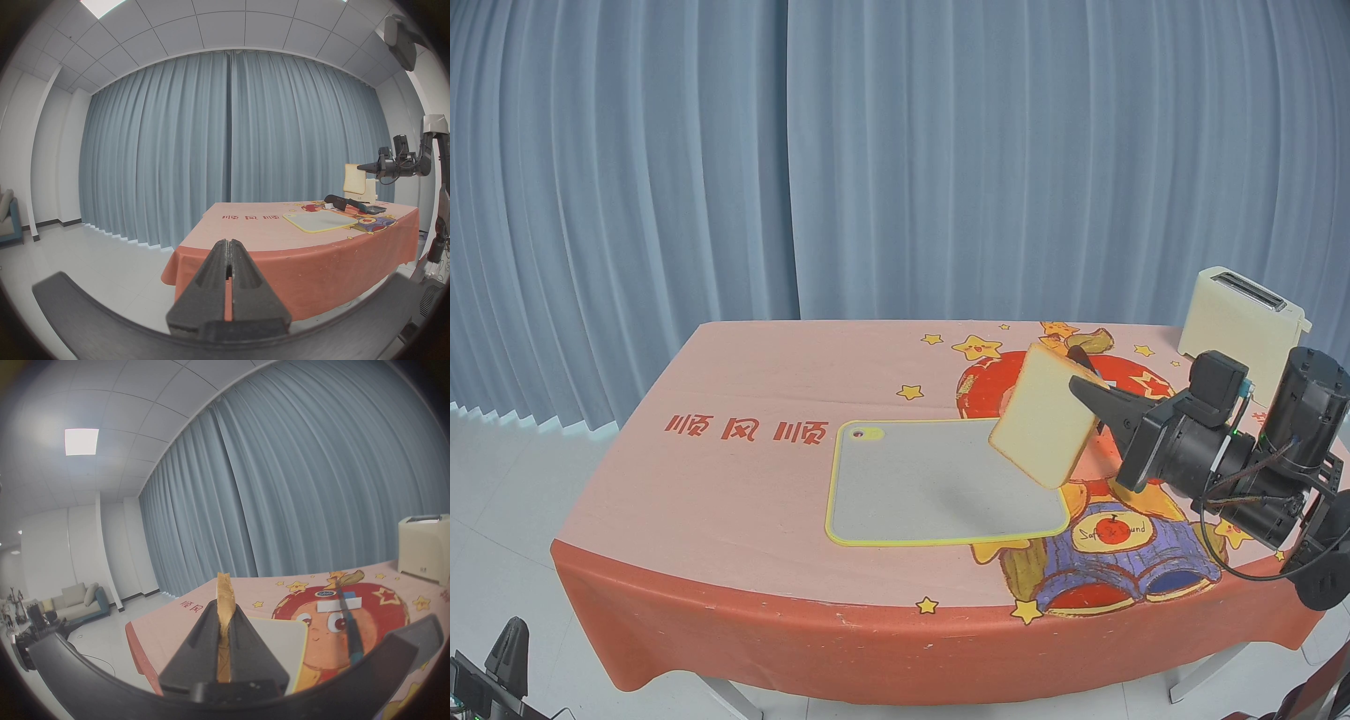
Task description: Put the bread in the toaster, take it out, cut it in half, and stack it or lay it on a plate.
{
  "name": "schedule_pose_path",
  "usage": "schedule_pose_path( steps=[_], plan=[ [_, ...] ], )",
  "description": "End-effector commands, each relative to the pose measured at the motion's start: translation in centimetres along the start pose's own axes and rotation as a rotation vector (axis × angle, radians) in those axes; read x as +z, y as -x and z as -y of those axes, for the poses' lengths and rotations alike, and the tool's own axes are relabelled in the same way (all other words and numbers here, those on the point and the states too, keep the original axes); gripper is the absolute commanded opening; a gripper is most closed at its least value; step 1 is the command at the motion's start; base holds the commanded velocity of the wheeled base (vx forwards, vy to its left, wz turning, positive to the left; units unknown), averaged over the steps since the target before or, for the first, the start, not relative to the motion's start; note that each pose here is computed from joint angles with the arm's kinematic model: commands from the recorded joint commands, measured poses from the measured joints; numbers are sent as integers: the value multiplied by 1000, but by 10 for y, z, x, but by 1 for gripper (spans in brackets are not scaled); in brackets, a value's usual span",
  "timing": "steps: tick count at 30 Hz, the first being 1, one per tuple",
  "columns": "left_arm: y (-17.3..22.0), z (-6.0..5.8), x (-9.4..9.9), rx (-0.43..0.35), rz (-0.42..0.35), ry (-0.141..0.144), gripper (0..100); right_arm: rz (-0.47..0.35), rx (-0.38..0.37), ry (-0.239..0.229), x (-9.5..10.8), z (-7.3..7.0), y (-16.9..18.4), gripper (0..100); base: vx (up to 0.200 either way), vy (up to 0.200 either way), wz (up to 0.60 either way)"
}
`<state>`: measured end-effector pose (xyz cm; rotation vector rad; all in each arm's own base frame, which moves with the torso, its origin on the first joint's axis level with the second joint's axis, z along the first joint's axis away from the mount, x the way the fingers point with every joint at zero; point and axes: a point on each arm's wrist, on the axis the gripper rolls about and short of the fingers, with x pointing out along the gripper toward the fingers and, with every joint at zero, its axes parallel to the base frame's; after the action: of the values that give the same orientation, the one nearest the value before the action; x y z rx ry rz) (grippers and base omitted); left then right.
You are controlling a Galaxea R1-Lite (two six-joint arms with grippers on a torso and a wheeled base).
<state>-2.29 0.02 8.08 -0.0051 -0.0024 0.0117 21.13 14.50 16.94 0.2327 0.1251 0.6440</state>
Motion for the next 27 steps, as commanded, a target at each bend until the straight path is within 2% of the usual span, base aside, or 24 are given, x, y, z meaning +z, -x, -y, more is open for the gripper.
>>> schedule_pose_path(
  steps=[1, 6, 14, 19, 27],
  plan=[
    [0, 0, -5, 1, -1, 1, 0, -42, -6, -28, -11, 2, -10, 0, 0, 200, 0],
    [0, 0, -5, 1, -1, 1, 0, -58, -12, -73, -15, 4, -16, 0, 0, 200, 0],
    [0, 0, -5, 1, -1, 1, 0, -35, -6, -198, -9, 3, -21, 0, 0, 0, 0],
    [0, 0, -5, 1, -1, 1, 0, -36, -7, -233, -10, 4, -28, 0, 0, 0, 0],
    [0, 0, -5, 1, -1, 1, 0, -54, -16, -239, -16, 5, -33, 0, 0, 0, 0]
  ],
)
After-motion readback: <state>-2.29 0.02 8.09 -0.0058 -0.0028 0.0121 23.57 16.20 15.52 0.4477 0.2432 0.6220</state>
